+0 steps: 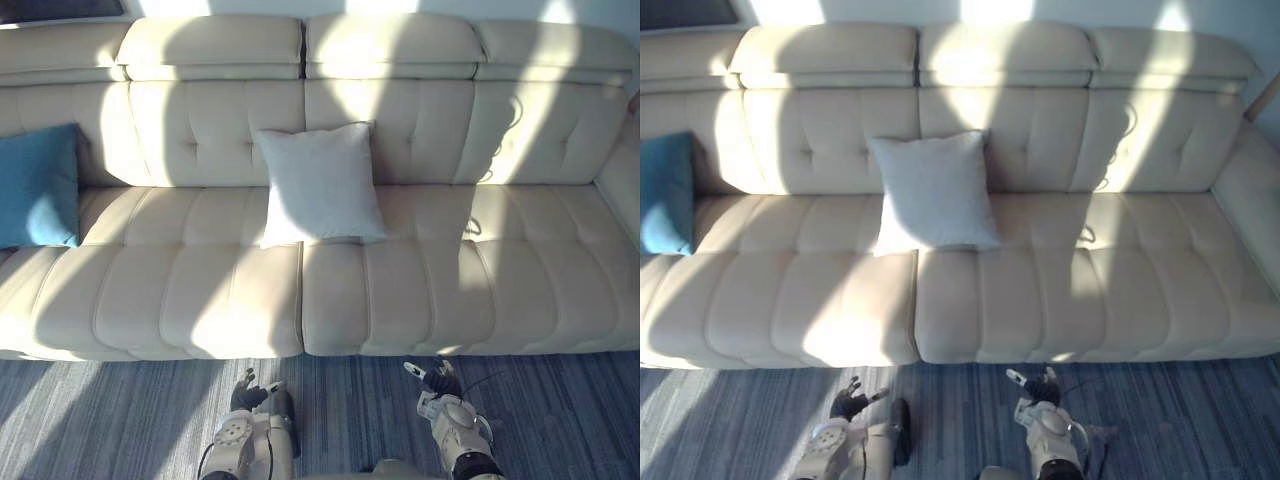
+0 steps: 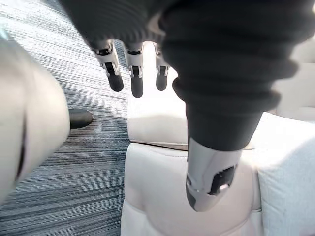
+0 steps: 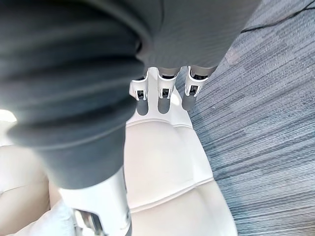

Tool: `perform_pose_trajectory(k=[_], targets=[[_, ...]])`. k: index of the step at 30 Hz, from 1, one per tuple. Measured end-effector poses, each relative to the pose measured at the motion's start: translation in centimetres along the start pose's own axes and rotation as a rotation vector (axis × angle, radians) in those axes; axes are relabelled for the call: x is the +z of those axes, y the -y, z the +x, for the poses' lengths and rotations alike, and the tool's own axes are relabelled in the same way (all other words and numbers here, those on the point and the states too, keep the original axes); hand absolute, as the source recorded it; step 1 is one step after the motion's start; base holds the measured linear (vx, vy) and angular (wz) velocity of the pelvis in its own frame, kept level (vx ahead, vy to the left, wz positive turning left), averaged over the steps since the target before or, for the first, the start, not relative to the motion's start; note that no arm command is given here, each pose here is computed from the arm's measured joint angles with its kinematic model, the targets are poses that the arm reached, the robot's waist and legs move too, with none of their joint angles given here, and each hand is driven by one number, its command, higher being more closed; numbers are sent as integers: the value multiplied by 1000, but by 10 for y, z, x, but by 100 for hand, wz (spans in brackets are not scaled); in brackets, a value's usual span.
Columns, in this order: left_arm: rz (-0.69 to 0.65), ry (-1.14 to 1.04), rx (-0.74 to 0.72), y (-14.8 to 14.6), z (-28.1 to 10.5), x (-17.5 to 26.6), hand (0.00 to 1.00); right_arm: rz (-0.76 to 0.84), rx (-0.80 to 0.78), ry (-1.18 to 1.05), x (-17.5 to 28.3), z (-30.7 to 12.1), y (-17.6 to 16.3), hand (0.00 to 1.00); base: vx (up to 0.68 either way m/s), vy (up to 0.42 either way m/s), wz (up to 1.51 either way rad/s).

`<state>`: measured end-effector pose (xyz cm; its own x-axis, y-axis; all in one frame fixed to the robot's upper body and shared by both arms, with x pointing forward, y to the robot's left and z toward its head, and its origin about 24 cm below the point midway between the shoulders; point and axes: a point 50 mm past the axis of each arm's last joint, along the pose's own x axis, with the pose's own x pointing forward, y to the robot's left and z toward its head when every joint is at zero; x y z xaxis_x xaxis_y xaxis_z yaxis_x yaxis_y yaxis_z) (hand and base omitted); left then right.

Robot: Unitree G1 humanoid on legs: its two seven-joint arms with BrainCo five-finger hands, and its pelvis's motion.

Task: Pick up cushions and gather them together orderly.

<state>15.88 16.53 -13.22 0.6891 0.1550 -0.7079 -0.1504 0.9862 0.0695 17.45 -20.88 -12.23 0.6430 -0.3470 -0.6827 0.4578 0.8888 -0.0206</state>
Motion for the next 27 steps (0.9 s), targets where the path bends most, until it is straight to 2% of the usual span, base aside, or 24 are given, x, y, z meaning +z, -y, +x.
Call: perform_pose_trajectory(k=[4, 9, 13, 22, 27], targets=[[1, 3, 7, -3, -1, 0, 0, -15, -61, -74, -23, -7, 20, 0, -281, 33, 23], [-5, -52, 20, -7, -4, -15, 0, 0, -47, -132, -42, -16, 16, 0, -96, 202, -26], [21, -93, 52, -22, -8, -27, 0, 15, -48, -206, -62, -23, 18, 0, -29, 149, -18], [47, -160, 61, -28, -11, -40, 0, 71, -109, -243, -70, -26, 32, 0, 57, 41, -18], [69, -151, 51, -26, -6, -33, 0, 91, -95, -204, -56, -18, 25, 0, 58, -15, -96]])
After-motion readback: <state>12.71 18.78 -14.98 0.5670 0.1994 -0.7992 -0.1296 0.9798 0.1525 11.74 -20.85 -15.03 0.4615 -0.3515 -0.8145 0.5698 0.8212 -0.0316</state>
